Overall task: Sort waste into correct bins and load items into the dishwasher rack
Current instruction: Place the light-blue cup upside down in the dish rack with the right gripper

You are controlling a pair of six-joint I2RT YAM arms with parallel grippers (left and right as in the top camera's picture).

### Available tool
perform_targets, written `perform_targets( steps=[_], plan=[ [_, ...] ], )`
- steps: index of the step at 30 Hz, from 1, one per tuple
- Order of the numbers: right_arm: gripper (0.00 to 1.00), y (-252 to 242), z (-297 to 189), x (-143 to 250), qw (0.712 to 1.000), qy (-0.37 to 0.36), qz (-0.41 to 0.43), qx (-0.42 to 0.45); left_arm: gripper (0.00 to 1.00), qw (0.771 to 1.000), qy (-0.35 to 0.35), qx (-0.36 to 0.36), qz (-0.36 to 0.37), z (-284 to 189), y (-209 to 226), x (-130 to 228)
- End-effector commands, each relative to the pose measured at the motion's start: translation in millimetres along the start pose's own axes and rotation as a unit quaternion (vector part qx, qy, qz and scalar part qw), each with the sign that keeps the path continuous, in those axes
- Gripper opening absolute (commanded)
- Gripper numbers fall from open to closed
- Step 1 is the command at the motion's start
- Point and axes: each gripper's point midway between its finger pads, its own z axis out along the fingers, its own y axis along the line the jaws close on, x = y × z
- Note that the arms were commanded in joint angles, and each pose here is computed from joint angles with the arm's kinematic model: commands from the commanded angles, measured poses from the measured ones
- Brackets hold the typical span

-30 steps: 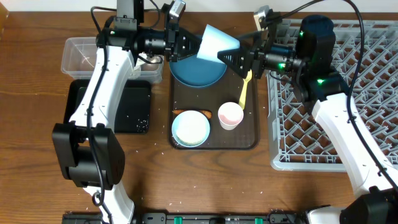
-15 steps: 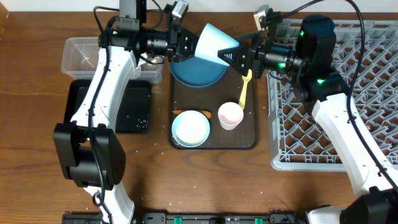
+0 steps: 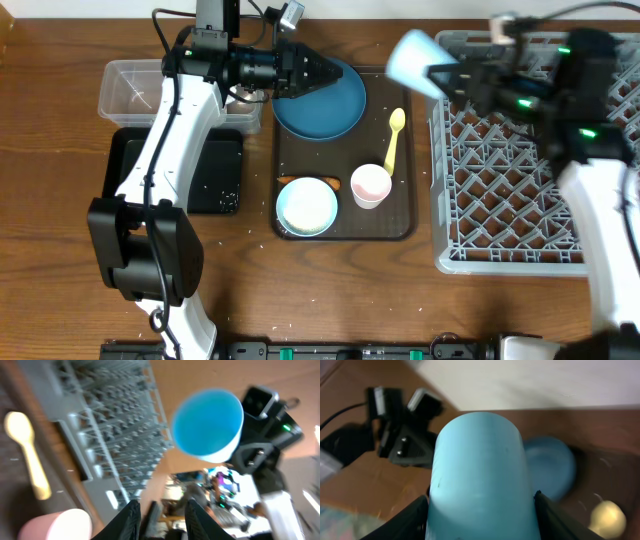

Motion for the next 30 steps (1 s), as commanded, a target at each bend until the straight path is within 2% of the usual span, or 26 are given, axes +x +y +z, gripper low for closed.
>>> perform_targets(
  steps=[1, 6, 11, 16, 18, 21, 30],
  plan=[
    [0.51, -4.1, -48.3, -10.0, 0.996, -0.038, 0.0, 0.077, 0.34, 0.996, -0.04, -0.084, 0.01, -4.0, 25.8, -15.0],
    [0.51, -35.6, -110.8, 25.1, 0.963, -0.025, 0.061, 0.261, 0.36, 0.974, -0.074, -0.216, 0.002, -18.7, 72.0, -20.8],
    [0.53, -41.5, -169.9, 66.3, 0.898, 0.024, 0.101, 0.426, 0.36, 0.932, -0.078, -0.354, -0.015, -46.2, 117.1, -10.6],
    [0.56, -46.9, -204.1, 105.2, 0.842, 0.087, 0.147, 0.511, 0.36, 0.883, -0.067, -0.463, -0.042, -76.6, 146.5, 6.9],
    [0.56, -52.6, -214.6, 119.7, 0.815, 0.108, 0.179, 0.541, 0.36, 0.868, -0.06, -0.49, -0.053, -85.6, 153.0, 14.3],
    [0.54, -62.2, -223.7, 135.7, 0.783, 0.143, 0.214, 0.567, 0.36, 0.857, -0.045, -0.51, -0.056, -92.0, 157.2, 22.7],
    [0.54, -112.2, -226.9, 148.6, 0.736, 0.206, 0.275, 0.583, 0.36, 0.856, -0.031, -0.513, -0.058, -91.9, 161.9, 30.3]
  ],
)
